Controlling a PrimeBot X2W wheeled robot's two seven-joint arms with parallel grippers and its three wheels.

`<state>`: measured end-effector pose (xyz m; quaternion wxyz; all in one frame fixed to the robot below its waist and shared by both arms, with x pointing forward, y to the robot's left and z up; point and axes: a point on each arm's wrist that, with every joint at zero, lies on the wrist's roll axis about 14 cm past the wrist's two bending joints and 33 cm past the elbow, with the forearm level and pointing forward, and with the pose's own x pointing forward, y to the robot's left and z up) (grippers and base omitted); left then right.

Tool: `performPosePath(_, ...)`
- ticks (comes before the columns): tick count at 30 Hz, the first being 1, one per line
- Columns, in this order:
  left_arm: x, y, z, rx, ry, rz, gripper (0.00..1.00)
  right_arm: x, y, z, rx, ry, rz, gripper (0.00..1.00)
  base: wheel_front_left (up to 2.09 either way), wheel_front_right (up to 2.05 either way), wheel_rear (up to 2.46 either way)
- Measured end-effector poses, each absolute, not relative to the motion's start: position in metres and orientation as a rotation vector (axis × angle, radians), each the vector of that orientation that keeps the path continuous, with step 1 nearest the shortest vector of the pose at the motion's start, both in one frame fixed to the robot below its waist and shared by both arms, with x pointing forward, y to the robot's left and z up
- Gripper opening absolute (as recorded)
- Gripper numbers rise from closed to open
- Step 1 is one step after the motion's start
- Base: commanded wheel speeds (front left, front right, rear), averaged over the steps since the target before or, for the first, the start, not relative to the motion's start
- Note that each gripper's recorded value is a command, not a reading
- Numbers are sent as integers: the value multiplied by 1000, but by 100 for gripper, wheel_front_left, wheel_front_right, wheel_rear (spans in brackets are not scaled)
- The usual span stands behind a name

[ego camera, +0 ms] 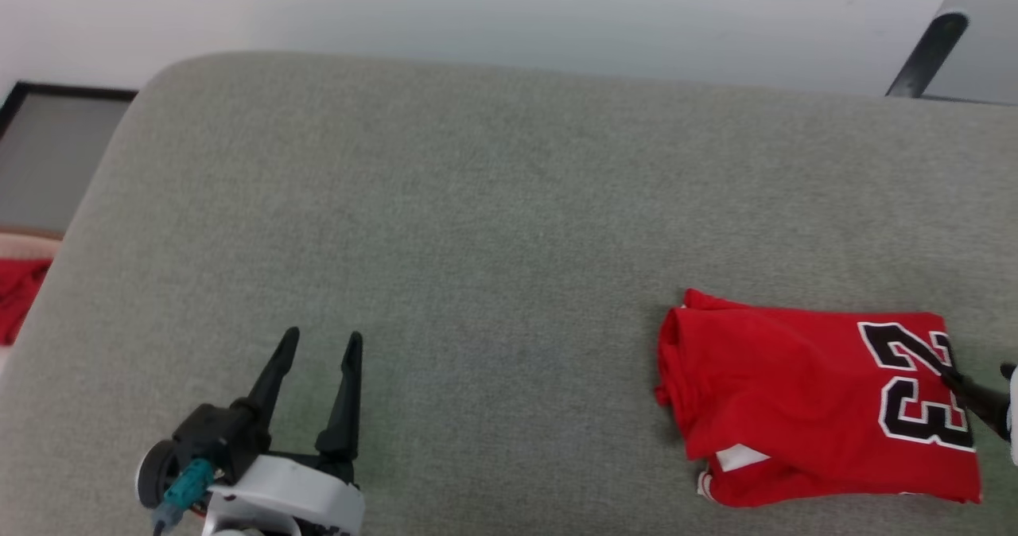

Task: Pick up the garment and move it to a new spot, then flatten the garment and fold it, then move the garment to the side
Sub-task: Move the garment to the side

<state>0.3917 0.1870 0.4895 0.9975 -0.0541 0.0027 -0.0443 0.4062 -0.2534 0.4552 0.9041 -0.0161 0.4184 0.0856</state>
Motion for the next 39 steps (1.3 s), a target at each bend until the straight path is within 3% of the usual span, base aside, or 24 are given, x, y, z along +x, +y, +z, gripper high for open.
performPosePath(6,398,194,477,-110,32,-70,100,394,-250,419,-27,1044,202,100,0,0,0)
performPosePath(16,407,196,461,-114,68,-59,100,391,-243,376,-14,1132,197,100,0,0,0)
performPosePath(17,407,196,461,-113,67,-60,100,392,-242,376,-15,1127,200,49,0,0,0)
performPosePath(18,407,196,461,-113,67,-60,100,392,-241,375,-16,1120,202,33,0,0,0)
performPosePath(19,407,196,461,-113,67,-63,100,392,-240,375,-17,1113,204,0,0,0,0)
performPosePath(31,413,180,463,-126,58,-111,100,400,-240,390,119,916,167,0,0,0,0)
performPosePath(39,429,153,464,-129,49,-200,100,399,-313,423,136,752,-31,0,0,0,0)
